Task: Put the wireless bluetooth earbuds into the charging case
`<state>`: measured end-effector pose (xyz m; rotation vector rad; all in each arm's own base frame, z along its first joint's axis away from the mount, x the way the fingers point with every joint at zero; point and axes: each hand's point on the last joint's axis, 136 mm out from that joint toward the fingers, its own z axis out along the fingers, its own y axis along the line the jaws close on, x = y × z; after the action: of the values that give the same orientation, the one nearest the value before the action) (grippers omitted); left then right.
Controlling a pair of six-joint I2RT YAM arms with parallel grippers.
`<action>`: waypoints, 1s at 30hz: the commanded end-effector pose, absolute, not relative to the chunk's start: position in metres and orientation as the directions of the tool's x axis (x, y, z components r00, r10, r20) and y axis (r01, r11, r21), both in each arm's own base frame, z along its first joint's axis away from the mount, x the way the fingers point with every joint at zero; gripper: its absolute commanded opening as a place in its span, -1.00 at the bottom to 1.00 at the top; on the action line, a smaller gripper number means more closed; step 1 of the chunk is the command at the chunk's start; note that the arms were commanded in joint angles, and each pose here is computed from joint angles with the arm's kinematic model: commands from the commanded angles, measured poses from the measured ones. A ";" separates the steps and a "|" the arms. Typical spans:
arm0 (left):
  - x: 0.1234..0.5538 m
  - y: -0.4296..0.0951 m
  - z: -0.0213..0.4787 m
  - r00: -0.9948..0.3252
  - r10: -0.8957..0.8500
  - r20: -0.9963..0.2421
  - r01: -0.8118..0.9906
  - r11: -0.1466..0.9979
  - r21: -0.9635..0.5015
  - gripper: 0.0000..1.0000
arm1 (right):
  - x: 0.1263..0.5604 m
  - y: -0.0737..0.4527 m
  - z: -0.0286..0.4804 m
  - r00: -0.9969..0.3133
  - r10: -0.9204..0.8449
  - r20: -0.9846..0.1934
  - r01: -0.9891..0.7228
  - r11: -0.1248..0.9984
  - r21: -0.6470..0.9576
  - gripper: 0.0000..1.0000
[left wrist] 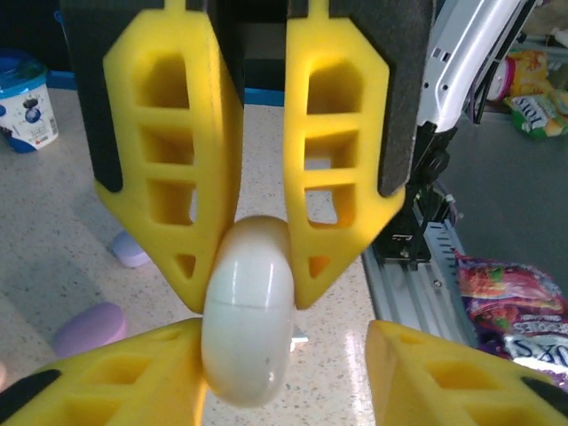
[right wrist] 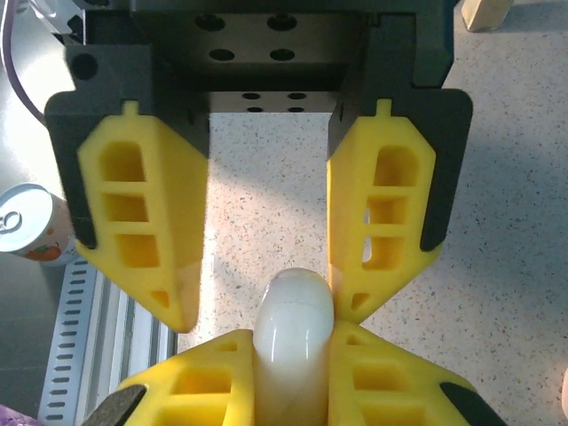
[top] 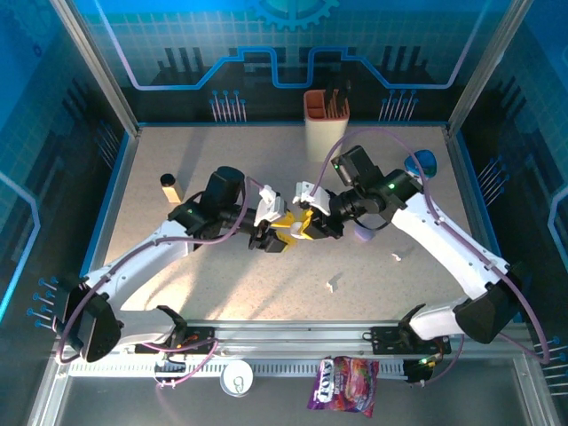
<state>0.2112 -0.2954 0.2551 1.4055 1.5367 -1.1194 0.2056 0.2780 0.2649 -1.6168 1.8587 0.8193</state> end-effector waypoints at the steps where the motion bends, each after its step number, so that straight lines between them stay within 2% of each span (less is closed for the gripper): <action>1: 0.211 -0.302 0.269 -0.093 0.292 -0.952 0.994 -0.019 -0.103 -0.19 | 0.199 0.280 0.273 -0.106 -0.662 -0.742 -0.994 0.056 0.092 -0.80; 10: 0.212 -0.303 0.263 -0.095 0.309 -0.946 0.994 -0.023 -0.108 -0.75 | 0.201 0.281 0.278 -0.097 -0.644 -0.759 -0.995 0.062 0.075 -0.73; 17: 0.221 -0.300 0.271 -0.116 0.234 -0.965 0.992 -0.013 -0.123 -0.87 | 0.215 0.271 0.293 -0.138 -0.546 -0.826 -0.986 0.157 0.060 0.07; 21: 0.234 -0.294 0.291 -0.130 0.103 -0.986 0.991 0.013 -0.130 -0.88 | 0.221 0.260 0.304 -0.151 -0.457 -0.877 -0.975 0.217 0.055 0.32; 25: 0.241 -0.290 0.308 -0.126 0.008 -0.992 0.992 0.028 -0.125 -0.88 | 0.227 0.252 0.323 -0.143 -0.320 -0.936 -0.966 0.251 0.062 0.32; 28: 0.242 -0.289 0.318 -0.133 -0.037 -0.990 0.991 0.011 -0.134 -0.88 | 0.223 0.252 0.332 -0.135 -0.241 -0.961 -0.974 0.213 0.083 0.18; 30: 0.242 -0.290 0.323 -0.140 -0.055 -0.989 0.990 -0.002 -0.140 -0.88 | 0.221 0.254 0.332 -0.135 -0.234 -0.963 -0.978 0.190 0.091 0.15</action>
<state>0.2483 -0.2905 0.2991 1.1015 1.3812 -1.2745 0.2248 0.2460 0.3087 -1.2060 1.6759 0.9295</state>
